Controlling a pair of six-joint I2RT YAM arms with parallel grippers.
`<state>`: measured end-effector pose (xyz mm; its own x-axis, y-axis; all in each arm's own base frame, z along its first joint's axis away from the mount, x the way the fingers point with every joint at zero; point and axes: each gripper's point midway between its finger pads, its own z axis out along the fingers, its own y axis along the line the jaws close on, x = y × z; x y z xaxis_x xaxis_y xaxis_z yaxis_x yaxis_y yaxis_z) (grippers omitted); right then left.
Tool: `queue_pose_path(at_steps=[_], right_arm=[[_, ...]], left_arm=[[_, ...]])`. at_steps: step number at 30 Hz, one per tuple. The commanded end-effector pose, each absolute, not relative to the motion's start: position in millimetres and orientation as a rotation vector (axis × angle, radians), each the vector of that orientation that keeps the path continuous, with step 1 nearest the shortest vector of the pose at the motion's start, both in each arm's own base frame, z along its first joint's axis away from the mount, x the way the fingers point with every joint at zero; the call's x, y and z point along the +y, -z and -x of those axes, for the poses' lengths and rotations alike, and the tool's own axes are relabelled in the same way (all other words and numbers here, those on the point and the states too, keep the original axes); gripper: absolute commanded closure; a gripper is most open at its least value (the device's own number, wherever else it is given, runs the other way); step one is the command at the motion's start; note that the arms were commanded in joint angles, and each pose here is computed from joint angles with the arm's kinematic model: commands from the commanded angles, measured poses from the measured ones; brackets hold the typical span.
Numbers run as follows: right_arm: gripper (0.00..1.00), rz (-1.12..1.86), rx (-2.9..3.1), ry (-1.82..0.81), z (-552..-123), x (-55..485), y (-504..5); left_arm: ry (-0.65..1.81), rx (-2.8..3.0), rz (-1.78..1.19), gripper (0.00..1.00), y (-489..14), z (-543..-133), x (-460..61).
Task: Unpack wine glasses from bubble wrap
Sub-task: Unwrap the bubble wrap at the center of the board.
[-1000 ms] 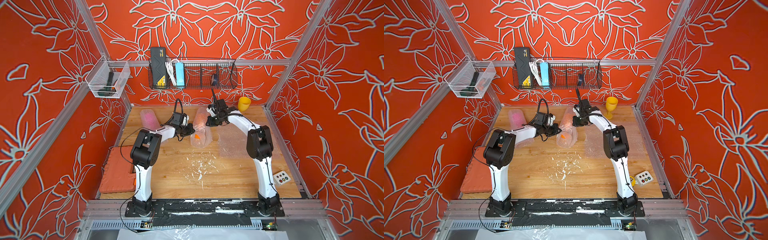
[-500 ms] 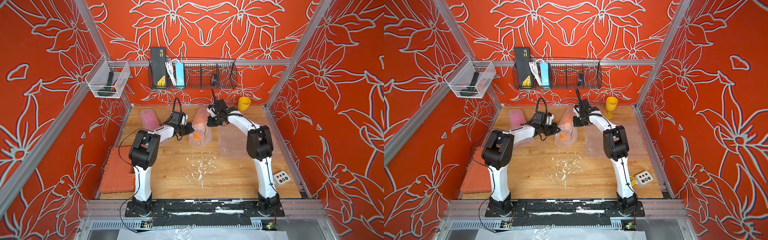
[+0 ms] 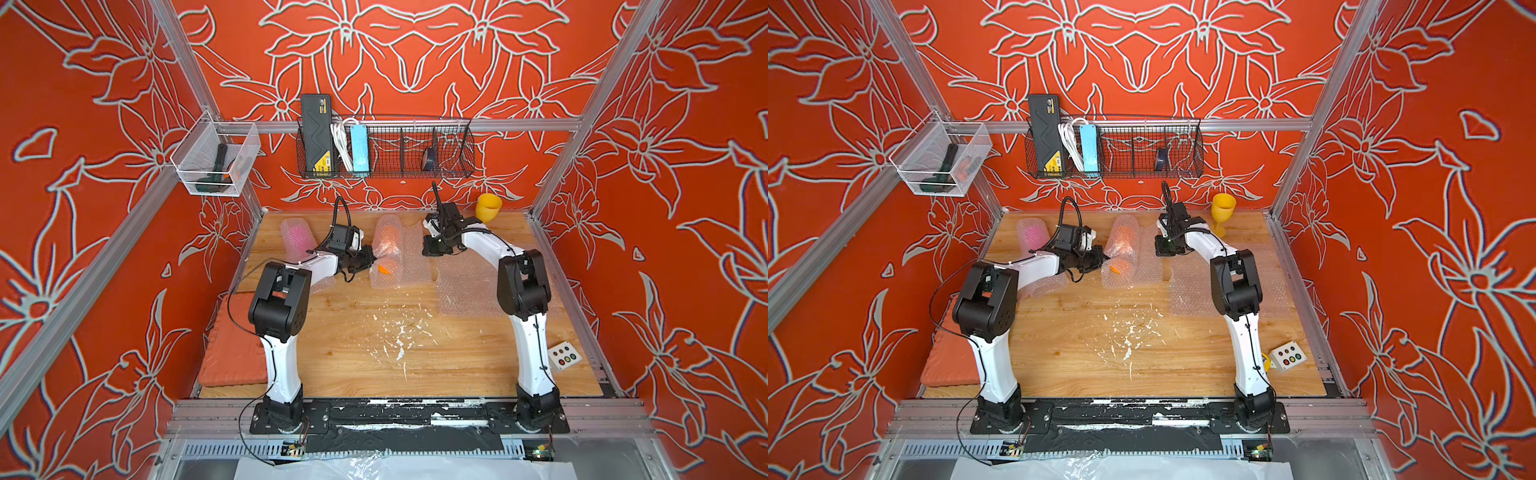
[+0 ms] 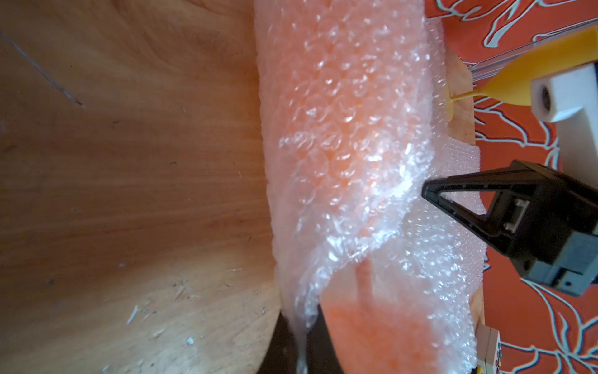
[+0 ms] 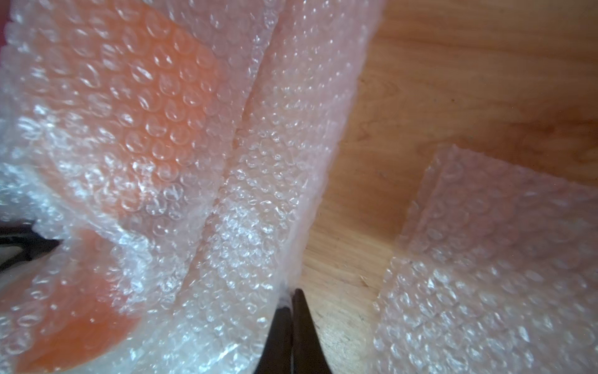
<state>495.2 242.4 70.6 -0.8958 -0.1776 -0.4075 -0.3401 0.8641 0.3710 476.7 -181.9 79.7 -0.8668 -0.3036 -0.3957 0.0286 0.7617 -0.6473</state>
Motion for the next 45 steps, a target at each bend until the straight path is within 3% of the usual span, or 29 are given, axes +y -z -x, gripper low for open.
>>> queue_pose_path(at_steps=[1, 7, 22, 25, 28, 41, 45], right_arm=[[1.00, 0.374, 2.630, -0.631, -497, 241, -93], [1.00, 0.377, 2.617, -0.625, -498, 239, -100], [1.00, 0.372, 2.609, -0.656, -494, 240, -107], [1.00, 0.372, 2.611, -0.668, -493, 241, -106], [1.00, 0.369, 2.614, -0.689, -490, 243, -106], [1.00, 0.382, 2.648, -0.724, -471, 255, -85], [1.00, 0.382, 2.651, -0.725, -469, 255, -83]], left_arm=[[0.916, 2.444, 0.188, 0.91, -91, -475, -180], [0.926, 2.447, 0.184, 0.82, -91, -473, -181], [0.946, 2.388, 0.188, 0.72, -122, -476, -170], [0.972, 2.367, 0.175, 0.59, -130, -479, -172], [0.996, 2.370, 0.169, 0.55, -130, -481, -176], [1.011, 2.409, 0.176, 0.53, -106, -476, -180], [0.913, 2.384, 0.148, 0.41, -119, -467, -176]])
